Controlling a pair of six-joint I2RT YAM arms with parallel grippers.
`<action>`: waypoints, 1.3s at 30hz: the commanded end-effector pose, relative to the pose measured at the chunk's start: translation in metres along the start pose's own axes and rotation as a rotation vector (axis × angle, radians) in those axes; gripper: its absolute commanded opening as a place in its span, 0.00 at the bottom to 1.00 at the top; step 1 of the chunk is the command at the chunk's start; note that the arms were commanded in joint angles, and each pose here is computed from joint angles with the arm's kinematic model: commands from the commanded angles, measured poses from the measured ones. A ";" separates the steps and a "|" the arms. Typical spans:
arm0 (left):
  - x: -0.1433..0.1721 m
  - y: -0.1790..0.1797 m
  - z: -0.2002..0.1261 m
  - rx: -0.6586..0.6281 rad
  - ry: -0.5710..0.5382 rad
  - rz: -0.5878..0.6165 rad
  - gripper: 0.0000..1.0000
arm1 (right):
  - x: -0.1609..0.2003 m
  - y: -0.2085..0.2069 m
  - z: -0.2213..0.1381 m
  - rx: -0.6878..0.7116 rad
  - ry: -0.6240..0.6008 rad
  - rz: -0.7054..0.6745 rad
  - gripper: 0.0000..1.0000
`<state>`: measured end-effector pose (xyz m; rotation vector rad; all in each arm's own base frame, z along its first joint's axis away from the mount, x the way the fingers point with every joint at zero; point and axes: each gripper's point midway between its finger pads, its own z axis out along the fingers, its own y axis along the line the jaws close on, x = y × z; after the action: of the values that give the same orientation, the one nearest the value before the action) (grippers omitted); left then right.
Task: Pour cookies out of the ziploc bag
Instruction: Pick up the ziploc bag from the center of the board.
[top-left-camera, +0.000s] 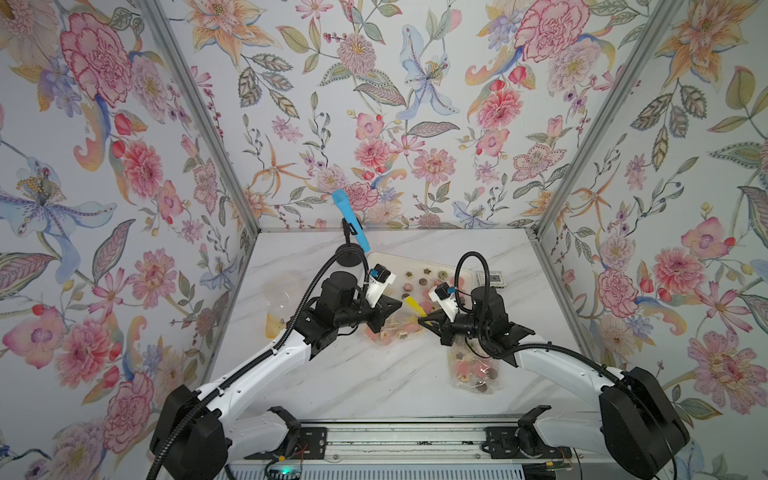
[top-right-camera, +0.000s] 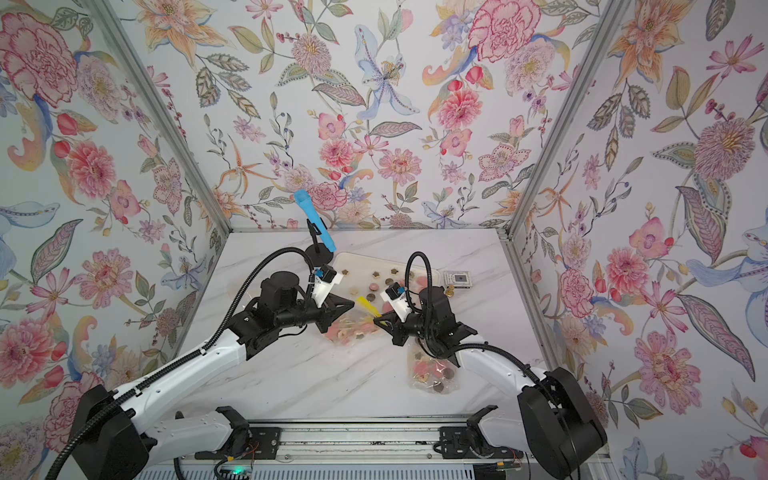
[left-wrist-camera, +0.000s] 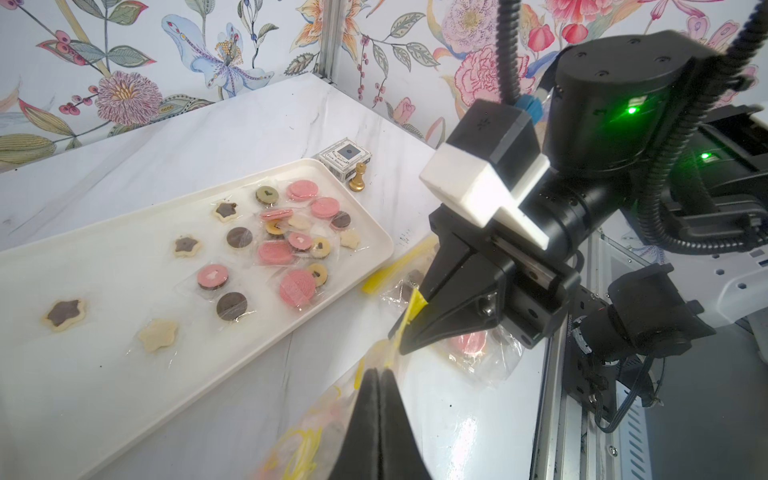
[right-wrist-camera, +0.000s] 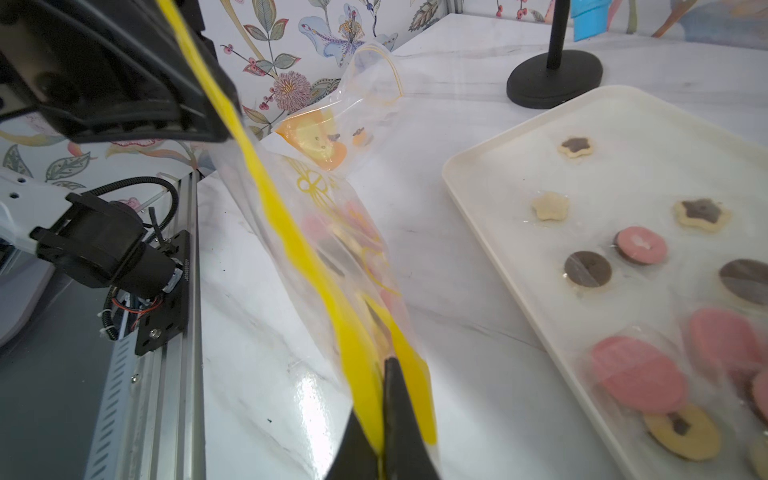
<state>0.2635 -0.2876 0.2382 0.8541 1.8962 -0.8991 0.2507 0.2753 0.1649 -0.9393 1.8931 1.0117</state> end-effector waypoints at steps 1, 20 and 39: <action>-0.008 0.000 -0.006 -0.018 -0.038 0.028 0.00 | -0.015 0.004 -0.004 0.020 -0.024 -0.021 0.00; 0.003 0.044 -0.046 -0.143 -0.197 -0.502 0.60 | -0.031 0.030 0.036 0.265 0.152 0.396 0.00; 0.019 0.031 -0.034 -0.005 -0.281 -0.787 0.57 | -0.038 0.048 0.067 0.290 0.204 0.412 0.00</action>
<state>0.2649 -0.2334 0.2137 -0.0543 2.0414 -1.3118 0.2422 0.3594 0.1824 -0.5041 2.4039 0.8870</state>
